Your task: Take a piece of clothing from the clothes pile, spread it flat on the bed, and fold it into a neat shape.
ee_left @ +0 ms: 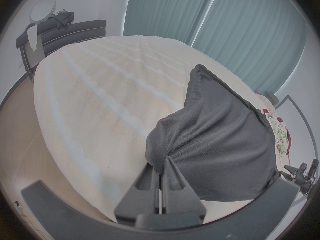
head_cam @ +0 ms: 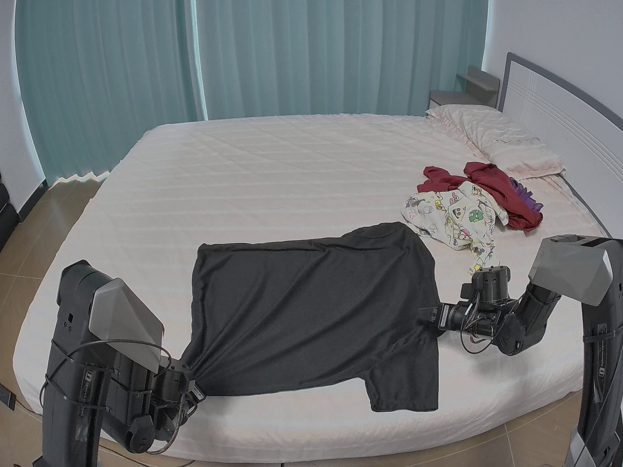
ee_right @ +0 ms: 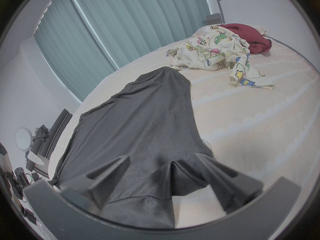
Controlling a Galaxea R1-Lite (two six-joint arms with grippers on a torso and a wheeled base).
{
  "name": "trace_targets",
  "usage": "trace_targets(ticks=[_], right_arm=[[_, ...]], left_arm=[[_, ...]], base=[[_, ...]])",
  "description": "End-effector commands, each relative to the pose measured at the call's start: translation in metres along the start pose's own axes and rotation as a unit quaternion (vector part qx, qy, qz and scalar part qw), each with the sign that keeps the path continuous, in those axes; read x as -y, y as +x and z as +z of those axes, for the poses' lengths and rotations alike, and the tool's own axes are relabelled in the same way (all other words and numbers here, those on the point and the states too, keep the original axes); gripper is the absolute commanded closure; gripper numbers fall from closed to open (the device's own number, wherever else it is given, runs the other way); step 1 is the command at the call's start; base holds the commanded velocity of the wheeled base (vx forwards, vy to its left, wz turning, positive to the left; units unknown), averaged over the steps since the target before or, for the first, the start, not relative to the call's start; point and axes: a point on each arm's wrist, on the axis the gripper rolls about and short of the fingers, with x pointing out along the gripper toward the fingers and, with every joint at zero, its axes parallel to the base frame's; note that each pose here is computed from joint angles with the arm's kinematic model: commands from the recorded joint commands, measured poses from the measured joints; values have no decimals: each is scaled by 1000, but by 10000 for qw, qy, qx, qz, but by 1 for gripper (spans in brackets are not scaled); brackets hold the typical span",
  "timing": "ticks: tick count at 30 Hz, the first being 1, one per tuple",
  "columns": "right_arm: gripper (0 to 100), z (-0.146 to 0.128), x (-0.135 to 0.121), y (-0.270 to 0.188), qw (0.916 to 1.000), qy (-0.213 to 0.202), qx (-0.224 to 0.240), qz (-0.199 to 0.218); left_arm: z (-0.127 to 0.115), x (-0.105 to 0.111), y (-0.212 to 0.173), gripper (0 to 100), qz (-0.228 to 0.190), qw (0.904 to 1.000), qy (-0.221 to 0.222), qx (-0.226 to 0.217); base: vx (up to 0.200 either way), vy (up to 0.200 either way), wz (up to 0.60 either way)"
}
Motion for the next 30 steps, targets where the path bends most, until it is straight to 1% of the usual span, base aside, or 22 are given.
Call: trace_targets(ticks=[1, 3, 6, 9, 10, 12, 13, 14, 15, 17, 19, 21, 24, 30], right_arm=[[0, 4, 5, -5, 9999, 59, 59, -90], [0, 10, 13, -15, 9997, 129, 155, -169], [0, 9, 12, -30, 9995, 232, 113, -153], [0, -15, -4, -59, 9989, 338, -311, -69], [0, -16, -4, -60, 9988, 340, -338, -67], [0, -41, -13, -76, 9970, 399, -670, 26], [0, -54, -18, -85, 9961, 443, -756, 129], [0, -55, -19, -86, 9960, 448, -759, 148], [0, -69, -25, -93, 9953, 481, -775, 315], [0, -69, -25, -93, 9953, 481, -775, 315], [0, -96, -24, -99, 9936, 503, -945, 352], [0, -109, -22, -104, 9923, 477, -1088, 337], [0, -120, -19, -107, 9905, 448, -1264, 291], [0, -125, -19, -109, 9885, 450, -1414, 276]], left_arm=[[0, 0, 0, 100, -28, 10000, -17, 27], [0, 0, 0, 100, -28, 10000, -17, 27], [0, 0, 0, 100, -33, 10000, -16, 21], [0, 0, 0, 100, -33, 10000, -16, 21], [0, 0, 0, 100, -33, 10000, -16, 21], [0, 0, 0, 100, -33, 10000, -16, 21], [0, 0, 0, 100, -28, 10000, -13, 16], [0, 0, 0, 100, -28, 10000, -17, 27], [0, 0, 0, 100, -28, 10000, -13, 16], [0, 0, 0, 100, -28, 10000, -13, 16], [0, 0, 1, 100, -33, 10000, -16, 21], [0, 0, 1, 100, -33, 10000, -16, 21], [0, 0, 1, 100, -33, 10000, -16, 21], [0, 0, 1, 100, -33, 10000, -16, 21]], base=[[0, 0, 0], [0, 0, 0], [0, 0, 0], [0, 0, 0], [0, 0, 0], [0, 0, 0], [0, 0, 0], [0, 0, 0], [0, 0, 0], [0, 0, 0], [0, 0, 0], [0, 0, 0], [0, 0, 0], [0, 0, 0]])
